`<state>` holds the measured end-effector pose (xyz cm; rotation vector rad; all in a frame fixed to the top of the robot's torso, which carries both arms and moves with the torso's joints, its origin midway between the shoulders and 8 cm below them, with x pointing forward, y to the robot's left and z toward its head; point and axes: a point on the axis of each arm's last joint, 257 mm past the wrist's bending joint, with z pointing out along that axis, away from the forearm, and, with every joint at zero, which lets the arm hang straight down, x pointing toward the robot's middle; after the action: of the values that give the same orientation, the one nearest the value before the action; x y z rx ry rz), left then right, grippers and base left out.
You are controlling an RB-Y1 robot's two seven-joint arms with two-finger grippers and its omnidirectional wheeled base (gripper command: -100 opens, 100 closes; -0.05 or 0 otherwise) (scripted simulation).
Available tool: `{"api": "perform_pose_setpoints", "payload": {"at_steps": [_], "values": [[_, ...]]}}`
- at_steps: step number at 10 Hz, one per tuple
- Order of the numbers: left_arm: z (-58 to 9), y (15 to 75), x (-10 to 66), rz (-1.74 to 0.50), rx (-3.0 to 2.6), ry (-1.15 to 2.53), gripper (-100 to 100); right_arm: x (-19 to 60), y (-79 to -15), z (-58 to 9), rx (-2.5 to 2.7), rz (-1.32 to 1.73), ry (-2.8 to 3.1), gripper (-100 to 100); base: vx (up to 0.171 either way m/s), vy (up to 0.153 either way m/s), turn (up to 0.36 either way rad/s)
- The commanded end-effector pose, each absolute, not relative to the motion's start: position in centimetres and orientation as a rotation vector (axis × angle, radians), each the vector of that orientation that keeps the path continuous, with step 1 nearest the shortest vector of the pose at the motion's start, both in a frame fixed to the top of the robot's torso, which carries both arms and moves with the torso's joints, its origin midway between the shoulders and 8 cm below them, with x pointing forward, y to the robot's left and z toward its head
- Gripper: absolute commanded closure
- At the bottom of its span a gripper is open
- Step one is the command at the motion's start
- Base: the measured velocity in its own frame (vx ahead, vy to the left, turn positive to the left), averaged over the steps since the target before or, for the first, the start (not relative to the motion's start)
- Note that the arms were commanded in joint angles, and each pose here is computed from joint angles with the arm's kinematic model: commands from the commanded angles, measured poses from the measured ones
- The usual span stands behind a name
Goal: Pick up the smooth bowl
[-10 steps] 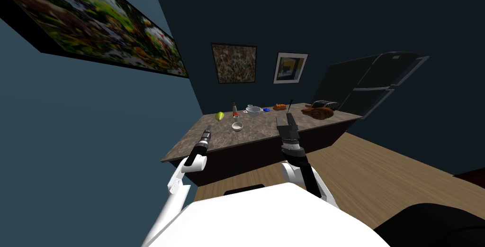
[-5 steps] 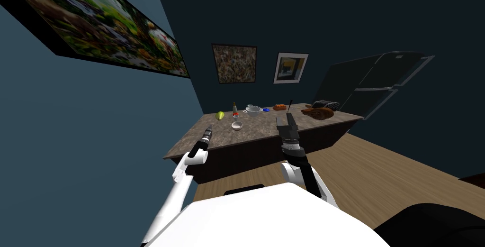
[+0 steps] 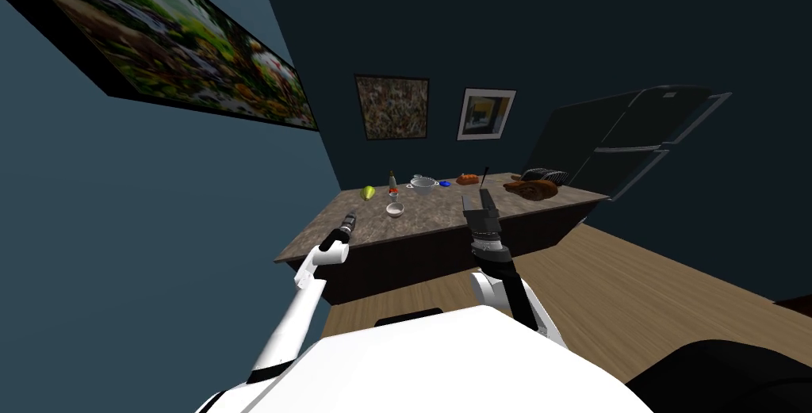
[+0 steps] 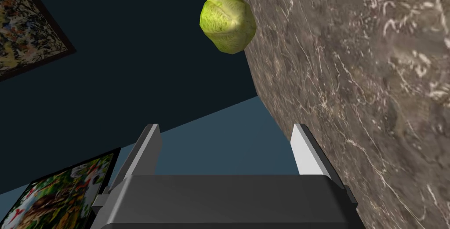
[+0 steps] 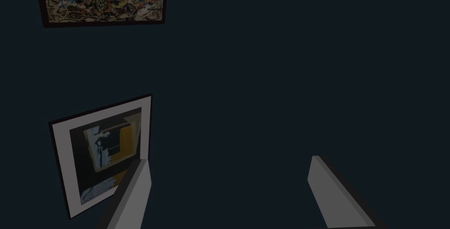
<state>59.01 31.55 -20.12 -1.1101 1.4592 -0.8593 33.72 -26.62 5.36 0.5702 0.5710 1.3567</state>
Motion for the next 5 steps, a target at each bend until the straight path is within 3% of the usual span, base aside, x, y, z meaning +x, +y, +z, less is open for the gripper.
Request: {"api": "perform_pose_setpoints", "payload": {"at_steps": [1, 5], "values": [[-21.3, 31.9, 59.5, -0.829, -1.148, 1.498, -100, 33.7, -26.6, 5.4, 0.57, 1.357, 0.571, 0, -0.025, -0.048, 0.009], [-22.5, 32.9, 61.2, -0.766, -1.212, 1.571, -100, 33.7, -26.6, 5.4, 0.57, 1.357, 0.571, 0, -0.019, -0.043, 0.001]]}}
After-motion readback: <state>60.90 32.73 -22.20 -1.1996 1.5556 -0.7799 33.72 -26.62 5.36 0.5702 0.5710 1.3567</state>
